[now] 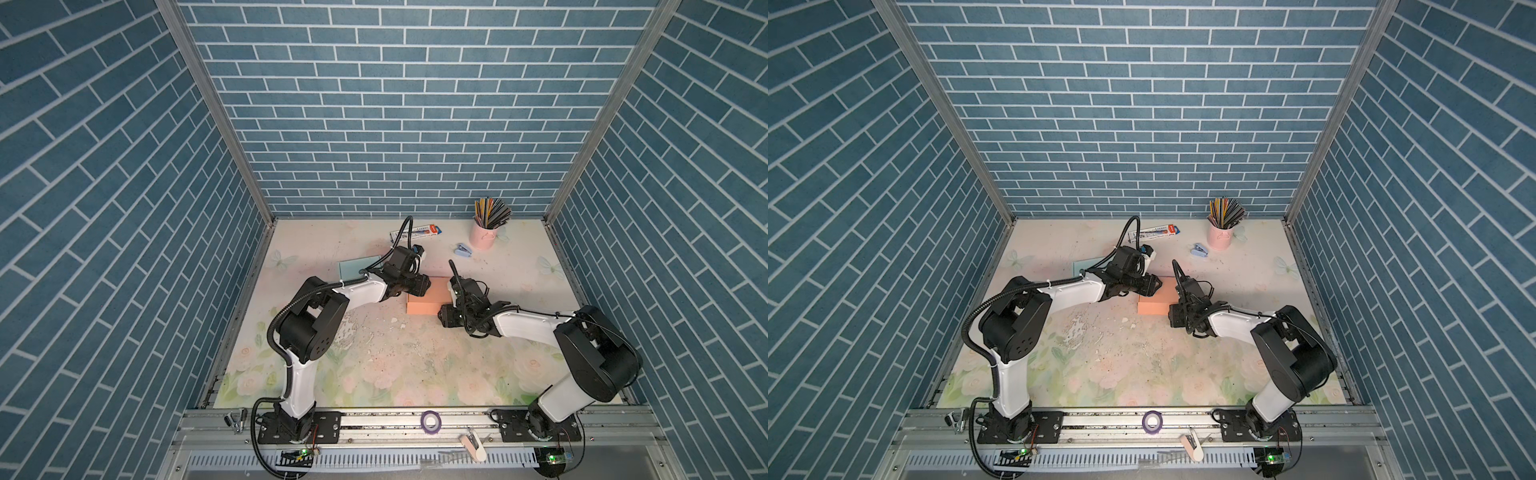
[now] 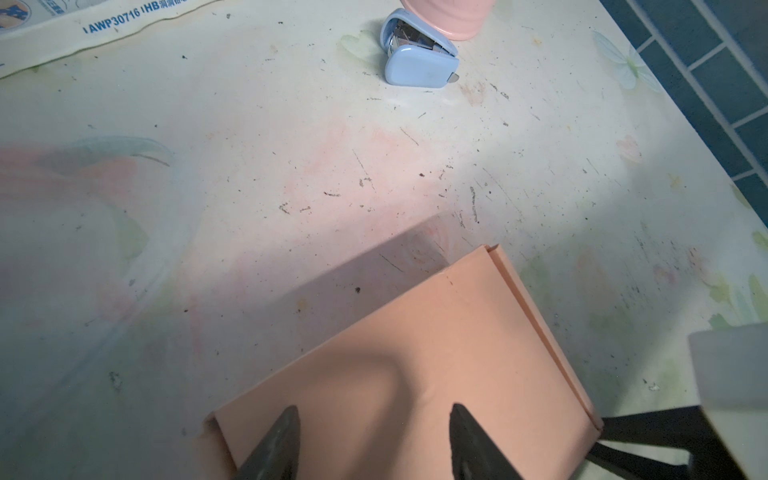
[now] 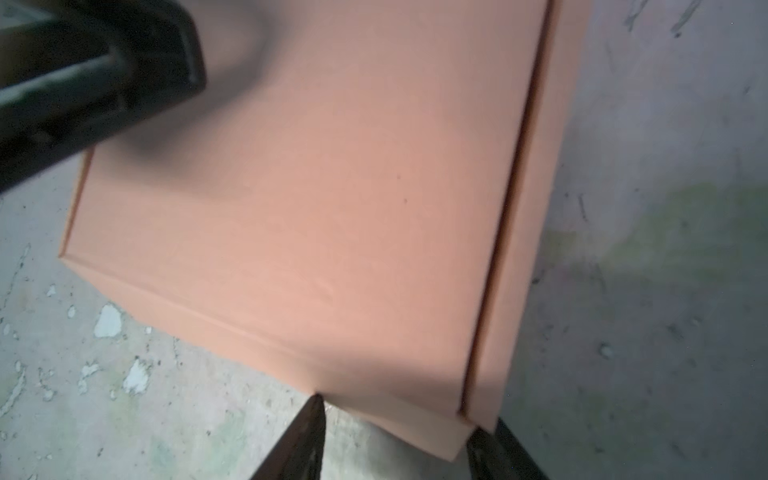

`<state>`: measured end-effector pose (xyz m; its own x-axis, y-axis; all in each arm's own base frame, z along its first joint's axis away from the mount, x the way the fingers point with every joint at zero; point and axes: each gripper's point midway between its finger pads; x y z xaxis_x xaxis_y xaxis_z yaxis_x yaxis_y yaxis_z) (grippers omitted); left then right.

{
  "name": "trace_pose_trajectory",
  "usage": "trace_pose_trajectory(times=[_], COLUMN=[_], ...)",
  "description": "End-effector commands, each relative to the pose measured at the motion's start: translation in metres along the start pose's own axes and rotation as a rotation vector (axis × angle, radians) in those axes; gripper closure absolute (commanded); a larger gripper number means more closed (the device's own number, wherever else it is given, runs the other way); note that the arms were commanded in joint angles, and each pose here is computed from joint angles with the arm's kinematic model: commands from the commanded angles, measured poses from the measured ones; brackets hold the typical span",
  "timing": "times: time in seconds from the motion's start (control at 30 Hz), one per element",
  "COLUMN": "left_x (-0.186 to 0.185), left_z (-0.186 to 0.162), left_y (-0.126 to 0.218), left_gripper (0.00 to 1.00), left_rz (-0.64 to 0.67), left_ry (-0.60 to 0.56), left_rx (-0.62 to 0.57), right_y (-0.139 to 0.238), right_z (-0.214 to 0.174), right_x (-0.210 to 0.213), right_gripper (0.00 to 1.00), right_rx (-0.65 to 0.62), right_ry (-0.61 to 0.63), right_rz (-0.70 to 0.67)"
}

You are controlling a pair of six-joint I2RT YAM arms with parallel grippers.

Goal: Fold the paper box

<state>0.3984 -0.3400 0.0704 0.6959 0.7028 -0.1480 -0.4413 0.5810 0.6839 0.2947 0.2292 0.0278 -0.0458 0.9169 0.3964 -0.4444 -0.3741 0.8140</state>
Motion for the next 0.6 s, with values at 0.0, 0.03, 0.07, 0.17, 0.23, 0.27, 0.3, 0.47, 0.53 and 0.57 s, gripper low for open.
trace_pose_trajectory(times=[0.0,0.03,0.07,0.17,0.23,0.27,0.3,0.47,0.53,0.57], left_x=[-0.001,-0.001,-0.001,-0.001,-0.001,-0.001,-0.001,-0.005,-0.007,-0.008], left_z=[-0.048,-0.048,-0.049,-0.051,-0.050,-0.050,-0.050,-0.048,-0.045,-0.043], left_y=[-0.007,-0.006,-0.006,-0.005,-0.004,-0.003,-0.002,0.005,0.008,0.011], left_gripper=[0.42,0.42,0.42,0.43,0.43,0.43,0.43,0.43,0.43,0.43], left_rz=[-0.013,-0.013,-0.012,-0.014,-0.013,-0.013,-0.013,-0.025,-0.031,-0.036], left_ry=[0.034,0.033,0.034,0.035,0.038,0.039,0.038,0.045,0.053,0.055], left_rx=[0.141,0.140,0.144,0.143,0.138,0.136,0.136,0.124,0.116,0.111], right_y=[-0.001,0.000,0.002,0.005,0.007,0.009,0.012,0.027,0.032,0.035], right_z=[0.006,0.006,0.006,0.006,0.006,0.006,0.007,0.005,0.004,0.004], right_x=[-0.015,-0.016,-0.017,-0.020,-0.021,-0.021,-0.021,-0.022,-0.023,-0.023], right_gripper=[0.47,0.47,0.47,0.46,0.43,0.42,0.41,0.40,0.40,0.41], right_rx=[-0.022,-0.026,-0.030,-0.040,-0.046,-0.050,-0.054,-0.081,-0.087,-0.089], right_ry=[0.000,-0.002,-0.005,-0.010,-0.012,-0.016,-0.021,-0.051,-0.060,-0.063], right_rz=[-0.077,-0.082,-0.088,-0.098,-0.101,-0.097,-0.093,-0.073,-0.065,-0.060])
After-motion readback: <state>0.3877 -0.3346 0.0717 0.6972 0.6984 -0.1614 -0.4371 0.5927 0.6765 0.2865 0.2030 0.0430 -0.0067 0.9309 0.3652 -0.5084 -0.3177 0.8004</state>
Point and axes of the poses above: each gripper's point midway between its finger pads, its own y axis back along the fingers, its own x axis along the line the jaws close on, z = x × y, and after that the axes turned 14 degrees about -y, right-handed
